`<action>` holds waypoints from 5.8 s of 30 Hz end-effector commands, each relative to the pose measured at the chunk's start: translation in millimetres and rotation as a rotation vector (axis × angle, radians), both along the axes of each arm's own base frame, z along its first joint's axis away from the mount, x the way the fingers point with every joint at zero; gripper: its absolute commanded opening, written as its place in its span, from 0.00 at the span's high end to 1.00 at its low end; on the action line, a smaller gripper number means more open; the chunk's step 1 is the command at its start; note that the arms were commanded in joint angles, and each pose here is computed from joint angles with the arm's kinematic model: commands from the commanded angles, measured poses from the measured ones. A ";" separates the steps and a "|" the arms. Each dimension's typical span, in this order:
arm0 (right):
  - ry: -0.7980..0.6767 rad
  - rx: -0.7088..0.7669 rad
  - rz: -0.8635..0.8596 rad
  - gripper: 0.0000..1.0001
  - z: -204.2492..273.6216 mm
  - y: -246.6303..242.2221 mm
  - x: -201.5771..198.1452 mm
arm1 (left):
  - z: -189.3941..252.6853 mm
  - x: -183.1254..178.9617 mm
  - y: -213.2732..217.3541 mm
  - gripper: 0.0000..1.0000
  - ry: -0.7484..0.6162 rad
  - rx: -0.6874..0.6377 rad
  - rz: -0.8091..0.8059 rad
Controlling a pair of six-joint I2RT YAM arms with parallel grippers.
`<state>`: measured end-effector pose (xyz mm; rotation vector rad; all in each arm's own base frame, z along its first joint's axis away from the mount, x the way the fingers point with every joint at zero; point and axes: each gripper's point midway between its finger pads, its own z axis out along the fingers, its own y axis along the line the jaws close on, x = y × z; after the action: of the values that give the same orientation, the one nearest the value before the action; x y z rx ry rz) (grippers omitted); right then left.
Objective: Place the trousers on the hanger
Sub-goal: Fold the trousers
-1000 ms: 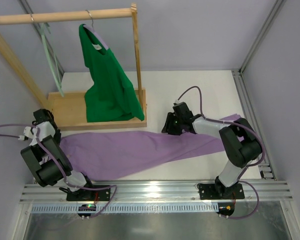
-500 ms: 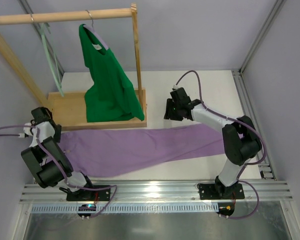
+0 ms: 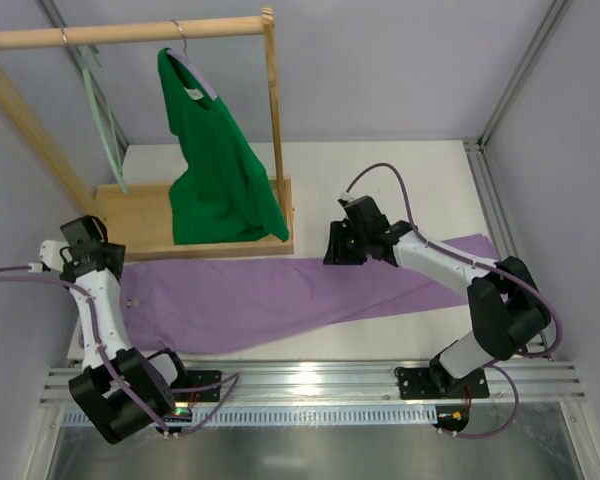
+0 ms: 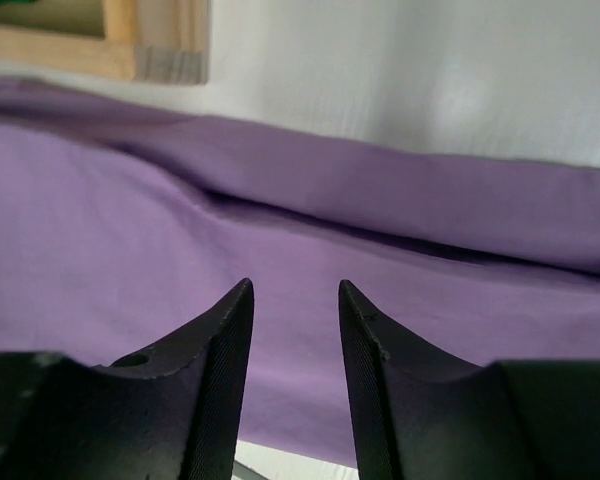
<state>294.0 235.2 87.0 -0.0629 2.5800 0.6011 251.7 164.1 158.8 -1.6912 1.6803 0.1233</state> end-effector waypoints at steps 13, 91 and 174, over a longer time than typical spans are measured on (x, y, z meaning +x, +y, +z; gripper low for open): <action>-0.046 0.003 0.113 0.59 -42.0 55.5 48.6 | -102.6 4.1 -18.4 0.41 0.227 -0.192 -0.041; 0.259 -0.051 -1.345 0.58 -93.3 -418.5 -61.7 | -124.7 34.8 -19.0 0.33 0.292 -0.255 -0.217; -0.169 -0.399 -1.069 0.96 104.2 -361.4 -31.5 | -59.4 86.4 -119.4 0.31 0.152 -0.137 -0.561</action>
<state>252.2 -168.0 170.2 1.2356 2.0218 -0.3548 317.1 39.9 70.1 -1.3208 2.3242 -0.1073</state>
